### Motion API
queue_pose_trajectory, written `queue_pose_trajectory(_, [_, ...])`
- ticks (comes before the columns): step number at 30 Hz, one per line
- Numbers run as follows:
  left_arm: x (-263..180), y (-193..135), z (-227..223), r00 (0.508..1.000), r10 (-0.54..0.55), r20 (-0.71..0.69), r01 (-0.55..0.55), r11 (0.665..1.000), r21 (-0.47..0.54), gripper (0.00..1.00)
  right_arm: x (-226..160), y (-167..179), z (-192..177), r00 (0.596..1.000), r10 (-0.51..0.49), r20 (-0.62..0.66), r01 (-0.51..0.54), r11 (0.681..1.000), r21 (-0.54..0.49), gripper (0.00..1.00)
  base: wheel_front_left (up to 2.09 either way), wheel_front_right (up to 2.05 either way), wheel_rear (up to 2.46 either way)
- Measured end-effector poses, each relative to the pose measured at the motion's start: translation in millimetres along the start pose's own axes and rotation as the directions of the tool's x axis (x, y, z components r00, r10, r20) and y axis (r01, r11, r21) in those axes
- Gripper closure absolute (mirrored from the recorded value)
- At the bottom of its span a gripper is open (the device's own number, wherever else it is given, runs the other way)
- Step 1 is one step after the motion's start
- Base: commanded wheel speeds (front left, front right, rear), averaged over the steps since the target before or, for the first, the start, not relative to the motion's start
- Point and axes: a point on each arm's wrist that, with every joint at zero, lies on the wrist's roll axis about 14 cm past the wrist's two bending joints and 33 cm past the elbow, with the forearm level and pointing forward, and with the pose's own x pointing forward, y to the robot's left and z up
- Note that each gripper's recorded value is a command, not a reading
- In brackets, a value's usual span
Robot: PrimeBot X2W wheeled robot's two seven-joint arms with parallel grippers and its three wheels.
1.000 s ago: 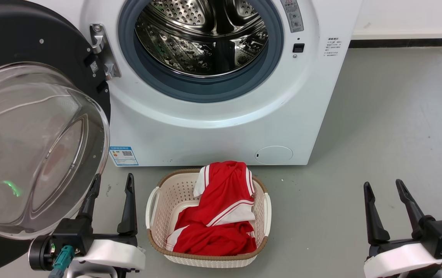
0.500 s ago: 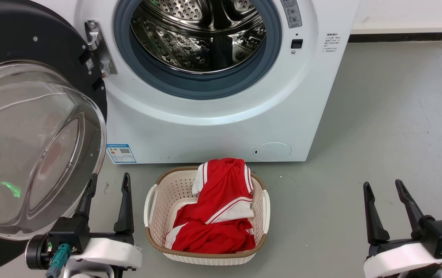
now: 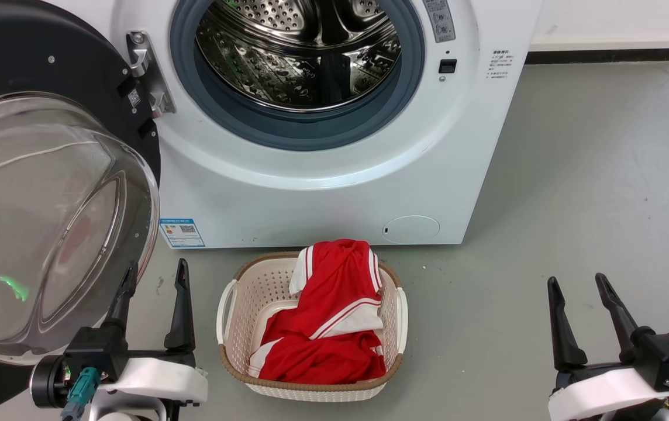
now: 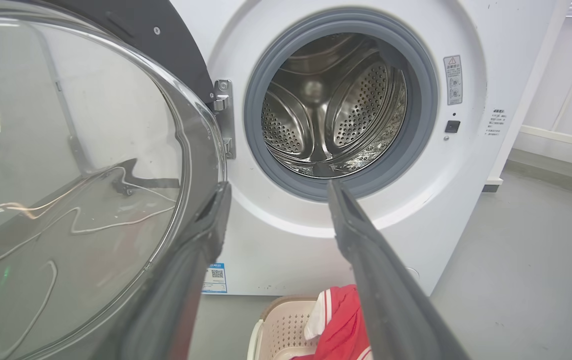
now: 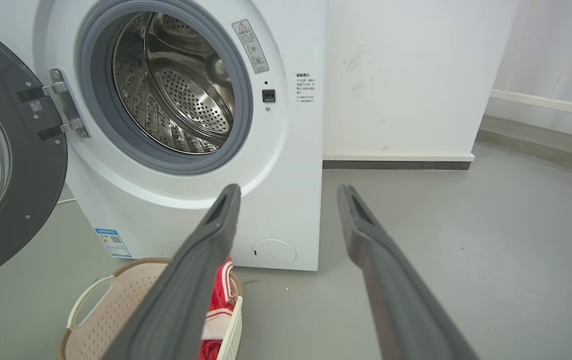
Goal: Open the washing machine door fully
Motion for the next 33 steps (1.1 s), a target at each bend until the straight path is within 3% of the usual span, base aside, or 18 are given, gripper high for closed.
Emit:
queue_pose_trajectory(13, [0.7,2.6,0.4,1.0,0.003,0.003,-0.003,1.0,0.001,0.0,1.6,0.6,0.5,1.0,0.002,0.003,-0.002,1.0,0.003,0.0,0.0,0.0,0.0])
queue_pose_trajectory(14, [0.7,2.3,0.2,1.0,0.002,0.003,-0.002,1.0,0.0,1.0,1.4,0.5,0.2,1.0,0.001,0.002,-0.001,1.0,0.003,1.0,0.0,0.0,0.0])
queue_pose_trajectory(20, [-9.2,3.4,-22.3,0.997,0.017,-0.075,-0.018,1.0,-0.023,1.0,-8.2,-0.4,-19.4,0.998,-0.006,-0.063,0.007,1.0,0.023,1.0,0.0,0.0,0.0])
queue_pose_trajectory(33, [-11.9,13.3,-32.1,0.988,0.07,-0.137,-0.103,0.961,-0.258,1.0,-6.2,-7.4,-22.8,0.995,-0.051,-0.082,0.071,0.959,0.275,1.0,0.0,0.0,0.0])
